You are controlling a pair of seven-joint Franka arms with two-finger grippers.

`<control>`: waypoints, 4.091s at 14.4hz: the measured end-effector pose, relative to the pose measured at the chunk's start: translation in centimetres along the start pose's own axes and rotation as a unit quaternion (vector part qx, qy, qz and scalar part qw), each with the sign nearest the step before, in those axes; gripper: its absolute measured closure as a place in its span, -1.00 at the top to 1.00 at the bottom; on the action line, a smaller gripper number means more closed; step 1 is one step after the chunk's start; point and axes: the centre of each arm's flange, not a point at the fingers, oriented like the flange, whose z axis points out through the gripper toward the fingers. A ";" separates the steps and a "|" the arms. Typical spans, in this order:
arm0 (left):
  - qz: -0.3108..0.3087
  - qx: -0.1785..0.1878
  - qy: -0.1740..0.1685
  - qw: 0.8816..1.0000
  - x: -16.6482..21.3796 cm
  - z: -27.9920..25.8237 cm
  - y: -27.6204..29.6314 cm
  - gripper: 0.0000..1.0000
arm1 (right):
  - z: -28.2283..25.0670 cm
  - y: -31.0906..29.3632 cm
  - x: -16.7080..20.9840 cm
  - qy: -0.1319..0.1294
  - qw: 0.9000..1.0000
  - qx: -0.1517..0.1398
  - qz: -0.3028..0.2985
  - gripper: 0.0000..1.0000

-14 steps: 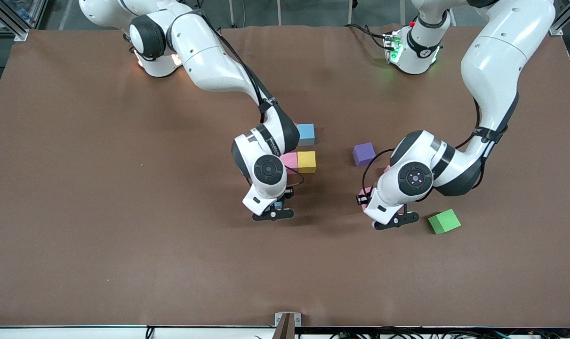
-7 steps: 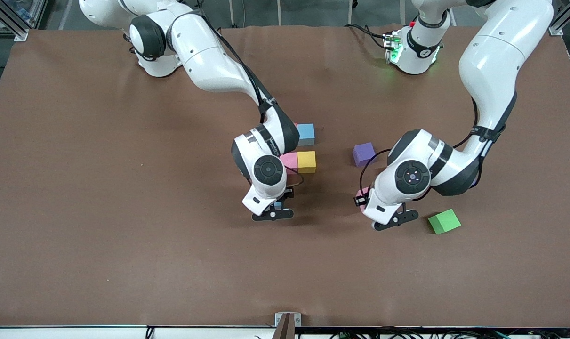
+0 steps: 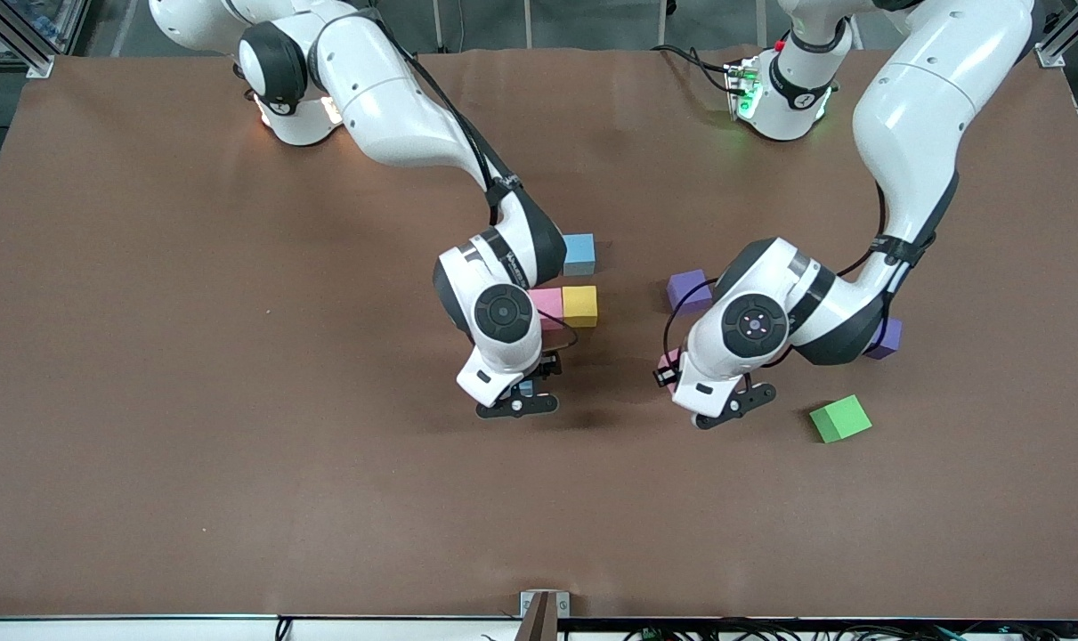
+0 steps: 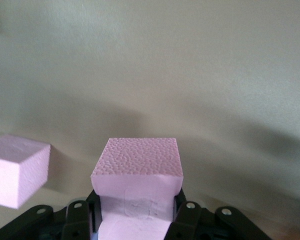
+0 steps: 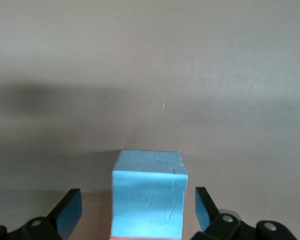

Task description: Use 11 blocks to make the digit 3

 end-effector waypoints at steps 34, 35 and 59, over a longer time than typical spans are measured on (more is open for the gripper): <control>-0.529 -0.119 -0.021 0.840 -10.1 7.5 12.9 0.07 | -25.3 44.2 -5.0 -0.070 0.996 -0.032 0.045 1.00; -0.529 -0.120 -0.022 0.840 -10.1 7.6 13.2 0.07 | -25.4 43.7 -5.2 -0.069 0.996 -0.036 0.045 1.00; -0.534 -0.120 -0.040 0.836 -10.9 7.7 15.2 0.07 | -37.1 44.7 -12.0 -0.049 0.996 -0.030 0.062 1.00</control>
